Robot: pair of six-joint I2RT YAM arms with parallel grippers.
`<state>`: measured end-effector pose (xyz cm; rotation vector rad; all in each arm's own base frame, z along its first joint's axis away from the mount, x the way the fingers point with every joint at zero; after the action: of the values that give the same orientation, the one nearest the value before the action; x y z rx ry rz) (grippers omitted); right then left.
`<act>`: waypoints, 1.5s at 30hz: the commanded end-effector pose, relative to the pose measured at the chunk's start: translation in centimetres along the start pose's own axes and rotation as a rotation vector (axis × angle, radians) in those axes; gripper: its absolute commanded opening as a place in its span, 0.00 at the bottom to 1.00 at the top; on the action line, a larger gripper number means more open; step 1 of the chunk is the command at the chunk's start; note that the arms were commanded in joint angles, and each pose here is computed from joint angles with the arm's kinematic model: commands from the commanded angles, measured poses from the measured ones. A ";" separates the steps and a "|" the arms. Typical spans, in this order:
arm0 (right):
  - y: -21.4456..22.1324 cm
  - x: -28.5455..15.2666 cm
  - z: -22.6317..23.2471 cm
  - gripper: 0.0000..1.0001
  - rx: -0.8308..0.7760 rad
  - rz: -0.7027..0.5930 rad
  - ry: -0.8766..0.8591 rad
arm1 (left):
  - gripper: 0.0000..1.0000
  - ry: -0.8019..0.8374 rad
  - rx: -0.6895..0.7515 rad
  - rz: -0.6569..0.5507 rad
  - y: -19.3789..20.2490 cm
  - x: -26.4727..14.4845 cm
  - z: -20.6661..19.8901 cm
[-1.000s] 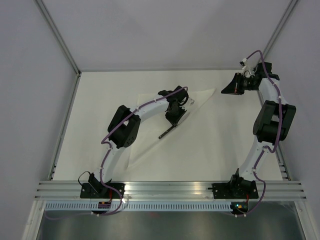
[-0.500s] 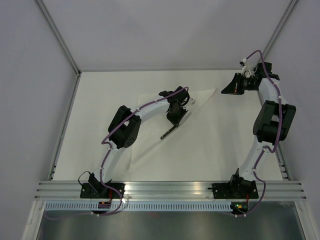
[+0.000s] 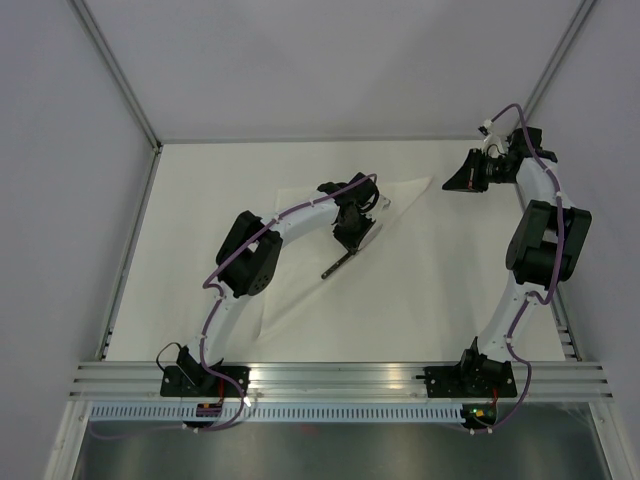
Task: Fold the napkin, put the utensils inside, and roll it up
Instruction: Place the knife on the napkin, then fold the napkin at the center of the board.
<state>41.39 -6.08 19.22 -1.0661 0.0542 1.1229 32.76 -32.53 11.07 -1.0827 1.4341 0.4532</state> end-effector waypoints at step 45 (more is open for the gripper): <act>1.5 6.5 -6.7 0.55 0.143 -0.066 0.213 | 0.02 0.070 -0.030 0.030 0.6 0.2 -0.9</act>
<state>45.96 -6.73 12.22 -1.0390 0.2509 0.9450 32.65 -32.76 11.02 -1.0957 1.4611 0.4386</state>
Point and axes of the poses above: each gripper's point midway between its finger pads, its own x axis out along the fingers, its own z axis along the line the jaws close on, y = z × x, the point moved 10 cm from there along -x, back along the fingers, and after that the axes turned 12 degrees about -x, right-handed, at the moved point
